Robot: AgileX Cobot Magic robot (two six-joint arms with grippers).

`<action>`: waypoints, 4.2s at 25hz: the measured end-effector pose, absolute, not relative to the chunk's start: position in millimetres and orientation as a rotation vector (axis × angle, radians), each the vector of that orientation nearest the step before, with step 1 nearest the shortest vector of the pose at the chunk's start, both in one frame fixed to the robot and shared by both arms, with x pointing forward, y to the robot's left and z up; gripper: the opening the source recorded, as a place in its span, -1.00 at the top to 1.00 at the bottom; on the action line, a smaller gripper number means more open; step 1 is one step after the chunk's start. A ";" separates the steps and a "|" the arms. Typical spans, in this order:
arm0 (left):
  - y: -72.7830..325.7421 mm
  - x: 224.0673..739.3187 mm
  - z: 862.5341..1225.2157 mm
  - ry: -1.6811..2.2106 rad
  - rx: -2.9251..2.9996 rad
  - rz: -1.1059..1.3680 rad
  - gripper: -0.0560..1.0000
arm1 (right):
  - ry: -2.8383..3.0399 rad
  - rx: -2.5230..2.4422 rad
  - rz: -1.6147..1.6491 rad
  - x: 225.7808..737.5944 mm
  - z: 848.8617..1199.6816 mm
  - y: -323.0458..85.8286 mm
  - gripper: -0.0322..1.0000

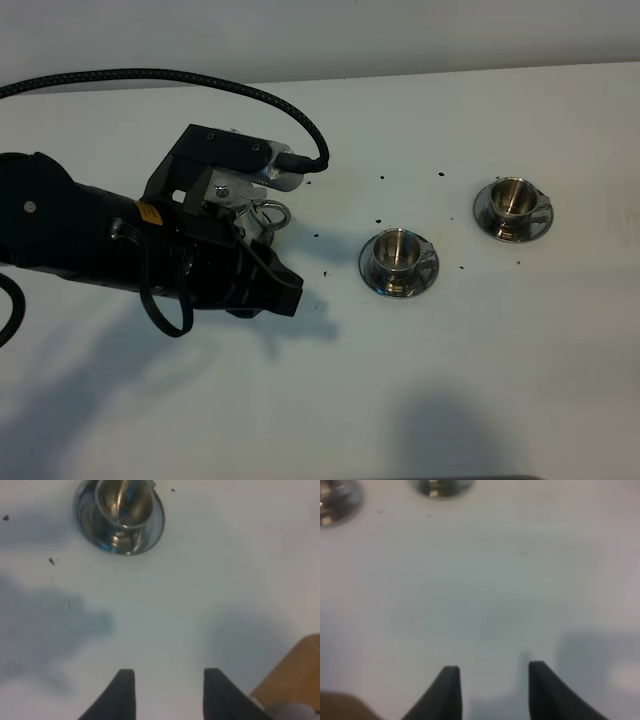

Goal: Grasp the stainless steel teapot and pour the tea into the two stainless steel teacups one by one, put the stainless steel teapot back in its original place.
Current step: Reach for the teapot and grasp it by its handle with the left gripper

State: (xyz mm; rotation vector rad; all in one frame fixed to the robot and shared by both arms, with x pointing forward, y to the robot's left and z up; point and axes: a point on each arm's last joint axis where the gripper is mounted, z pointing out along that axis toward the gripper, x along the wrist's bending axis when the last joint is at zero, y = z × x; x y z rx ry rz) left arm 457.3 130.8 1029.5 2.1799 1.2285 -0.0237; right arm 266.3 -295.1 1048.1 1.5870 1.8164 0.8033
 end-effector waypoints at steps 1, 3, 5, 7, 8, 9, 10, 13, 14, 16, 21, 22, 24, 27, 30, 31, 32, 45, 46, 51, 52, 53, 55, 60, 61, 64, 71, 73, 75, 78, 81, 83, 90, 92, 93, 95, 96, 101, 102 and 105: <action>130.6 458.3 1029.9 1.228 2.171 -0.013 0.22 | 1.781 1.601 0.799 264.5 1048.2 -295.9 0.33; 130.4 459.7 1030.2 1.227 2.160 0.001 0.22 | 1.719 1.602 0.810 258.4 1048.8 -296.7 0.33; 130.3 460.4 1030.2 1.228 2.156 0.007 0.22 | 1.664 1.572 0.843 249.5 1049.8 -296.7 0.33; 129.4 461.8 1028.9 1.230 2.158 0.005 0.22 | 1.625 1.536 0.875 241.4 1050.2 -296.5 0.33; 128.4 463.5 1027.7 1.233 2.161 0.002 0.22 | 1.607 1.520 0.890 237.7 1049.9 -296.4 0.33; 127.3 465.1 1026.1 1.238 2.165 -0.002 0.22 | 1.597 1.509 0.899 235.1 1049.8 -296.3 0.33; 125.9 466.7 1024.3 1.241 2.176 -0.013 0.22 | 1.592 1.505 0.903 234.2 1049.8 -296.2 0.33; 119.9 473.7 1023.3 1.242 2.209 -0.049 0.22 | 1.589 1.502 0.906 233.5 1049.7 -296.1 0.33; 117.5 476.7 1025.4 1.234 2.222 -0.056 0.22 | 1.589 1.502 0.906 233.5 1049.7 -296.1 0.33; 111.8 484.2 1029.2 1.222 2.249 -0.076 0.22 | 1.589 1.502 0.906 233.5 1049.7 -296.1 0.33; 96.0 503.4 1034.2 1.195 2.343 -0.168 0.22 | 1.589 1.502 0.908 233.5 1049.7 -296.1 0.33; 92.6 507.9 1036.4 1.184 2.366 -0.184 0.22 | 1.589 1.502 0.908 233.5 1049.7 -296.1 0.33; 85.0 518.7 1036.3 1.169 2.415 -0.222 0.22 | 1.589 1.502 0.908 233.5 1049.7 -296.1 0.33; 74.1 534.7 1041.4 1.135 2.484 -0.270 0.22 | 1.589 1.502 0.908 233.5 1049.7 -296.1 0.33; 65.9 548.2 1047.8 1.100 2.541 -0.296 0.22 | 1.589 1.502 0.908 233.5 1049.7 -296.0 0.33; 63.0 552.4 1049.1 1.095 2.549 -0.299 0.22 | 1.589 1.502 0.908 233.5 1049.7 -296.0 0.33; 60.1 556.6 1053.8 1.085 2.552 -0.284 0.22 | 1.589 1.502 0.908 233.5 1049.7 -296.0 0.33; -10.9 581.4 1023.3 0.862 2.777 0.006 0.22 | 1.590 1.502 0.909 233.5 1049.7 -296.0 0.33; -12.2 581.9 1018.9 0.848 2.802 0.028 0.22 | 1.590 1.502 0.909 233.5 1049.7 -296.0 0.33; -8.0 588.5 1012.5 0.811 2.866 0.125 0.19 | 1.590 1.503 0.910 233.5 1049.7 -295.9 0.33; -6.3 590.2 1012.3 0.796 2.876 0.139 0.17 | 1.590 1.503 0.910 233.5 1049.7 -295.9 0.33; -3.8 592.8 1011.0 0.792 2.884 0.148 0.14 | 1.590 1.503 0.910 233.5 1049.7 -295.9 0.33; 1.3 598.0 1008.6 0.787 2.891 0.148 0.06 | 1.590 1.503 0.910 233.5 1049.7 -295.9 0.33; 15.6 613.7 992.6 0.781 2.927 0.128 -0.11 | 1.590 1.503 0.910 233.5 1049.7 -295.9 0.33; 19.1 617.1 989.7 0.788 2.931 0.124 -0.13 | 1.590 1.503 0.910 233.5 1049.7 -295.9 0.33; 29.4 625.9 983.9 0.820 2.939 0.124 -0.15 | 1.590 1.503 0.910 233.5 1049.7 -295.9 0.33; 43.9 640.4 976.5 0.855 2.915 0.133 -0.16 | 1.590 1.503 0.910 233.5 1049.7 -295.9 0.33; 46.2 644.3 967.2 0.861 2.925 0.121 -0.16 | 1.590 1.503 0.910 233.5 1049.7 -295.9 0.33; 48.2 647.6 957.1 0.861 2.935 0.098 -0.16 | 1.590 1.503 0.910 233.5 1049.7 -295.9 0.33; 48.1 649.3 944.5 0.865 2.951 0.070 -0.16 | 1.590 1.503 0.910 233.5 1049.7 -295.9 0.33; 48.2 650.2 941.8 0.862 2.952 0.069 -0.16 | 1.590 1.503 0.910 233.5 1049.7 -295.9 0.33; 49.7 651.2 941.8 0.866 2.951 0.070 -0.16 | 1.590 1.503 0.910 233.5 1049.7 -295.9 0.33; 58.6 656.5 941.3 0.882 2.963 0.096 -0.16 | 1.590 1.503 0.910 233.5 1049.7 -295.9 0.33; 60.5 657.5 941.3 0.883 2.963 0.094 -0.16 | 1.590 1.503 0.910 233.5 1049.7 -295.9 0.33; 61.1 657.2 941.2 0.879 2.967 0.084 -0.16 | 1.590 1.503 0.910 233.5 1049.7 -295.9 0.33; 62.0 655.7 940.2 0.872 2.986 0.060 -0.16 | 1.590 1.503 0.910 233.5 1049.7 -295.9 0.33; 62.6 654.6 939.5 0.870 2.999 0.044 -0.16 | 1.590 1.503 0.910 233.5 1049.7 -295.9 0.33; 61.1 653.6 934.5 0.845 3.004 0.004 -0.16 | 1.590 1.503 0.910 233.5 1049.7 -295.9 0.33; 60.3 653.2 934.5 0.841 2.998 -0.007 -0.16 | 1.590 1.503 0.910 233.5 1049.7 -295.9 0.33; 58.7 652.2 934.5 0.816 2.990 -0.029 -0.16 | 1.590 1.503 0.910 233.5 1049.7 -295.9 0.33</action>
